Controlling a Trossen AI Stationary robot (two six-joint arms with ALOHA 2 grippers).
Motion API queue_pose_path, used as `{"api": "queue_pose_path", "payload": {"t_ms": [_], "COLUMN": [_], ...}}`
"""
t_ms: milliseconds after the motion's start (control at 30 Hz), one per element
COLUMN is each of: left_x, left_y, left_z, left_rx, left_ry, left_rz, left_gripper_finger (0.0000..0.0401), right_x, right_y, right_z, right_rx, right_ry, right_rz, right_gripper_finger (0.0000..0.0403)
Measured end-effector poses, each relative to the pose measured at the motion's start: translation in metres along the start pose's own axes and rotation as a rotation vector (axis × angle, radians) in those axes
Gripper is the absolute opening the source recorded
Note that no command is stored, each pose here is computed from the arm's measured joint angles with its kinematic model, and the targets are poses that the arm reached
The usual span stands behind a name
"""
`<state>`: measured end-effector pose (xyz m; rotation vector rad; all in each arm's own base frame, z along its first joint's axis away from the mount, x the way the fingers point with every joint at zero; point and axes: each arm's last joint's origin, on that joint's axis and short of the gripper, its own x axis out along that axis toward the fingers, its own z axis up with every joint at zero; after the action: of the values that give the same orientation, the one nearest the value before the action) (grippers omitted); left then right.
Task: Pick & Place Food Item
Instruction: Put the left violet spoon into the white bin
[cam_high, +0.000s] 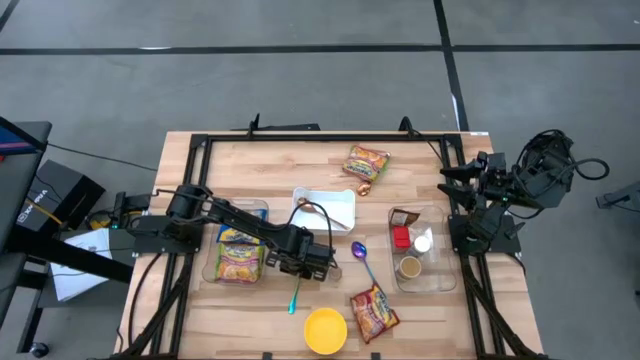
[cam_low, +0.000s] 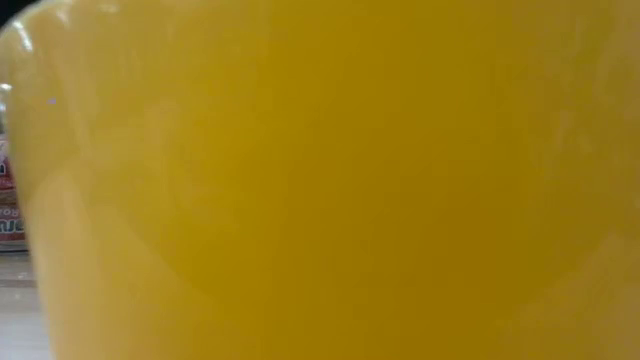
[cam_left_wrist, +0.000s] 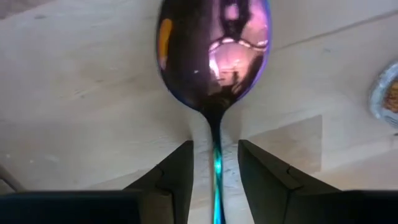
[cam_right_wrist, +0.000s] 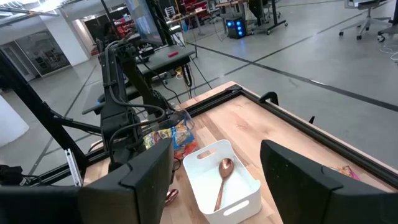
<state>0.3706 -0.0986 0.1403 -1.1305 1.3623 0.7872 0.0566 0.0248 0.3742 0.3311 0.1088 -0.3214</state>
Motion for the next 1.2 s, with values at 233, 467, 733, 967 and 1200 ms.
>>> {"api": "queue_pose_path", "payload": {"t_ms": [233,467,733,967,1200], "left_x": [0.000,0.000,-0.002,-0.031,-0.083], "left_y": [-0.002,-0.005,-0.005,-0.008,-0.008], "left_z": [0.000,0.000,-0.001,-0.004,-0.009], "left_rx": [0.000,0.003,0.009,0.117,0.450], "left_ry": [-0.002,-0.003,0.017,0.006,-0.079], "left_rz": [-0.025,-0.047,-0.060,-0.158,-0.344], "left_gripper_finger": [0.0103,0.0030,0.0004,0.0002,0.0001], "right_x": [0.000,0.000,0.000,0.000,0.000], "right_y": [0.000,0.000,0.001,0.001,0.001], "right_z": [0.000,0.000,0.000,0.000,0.000], "right_rx": [0.000,0.000,0.000,0.000,0.000], "right_ry": [0.002,0.008,0.014,0.014,0.014], "right_rz": [0.002,0.011,0.018,0.018,0.018], "right_gripper_finger": [0.0235,0.0235,0.0235,0.0235,0.0235]}}
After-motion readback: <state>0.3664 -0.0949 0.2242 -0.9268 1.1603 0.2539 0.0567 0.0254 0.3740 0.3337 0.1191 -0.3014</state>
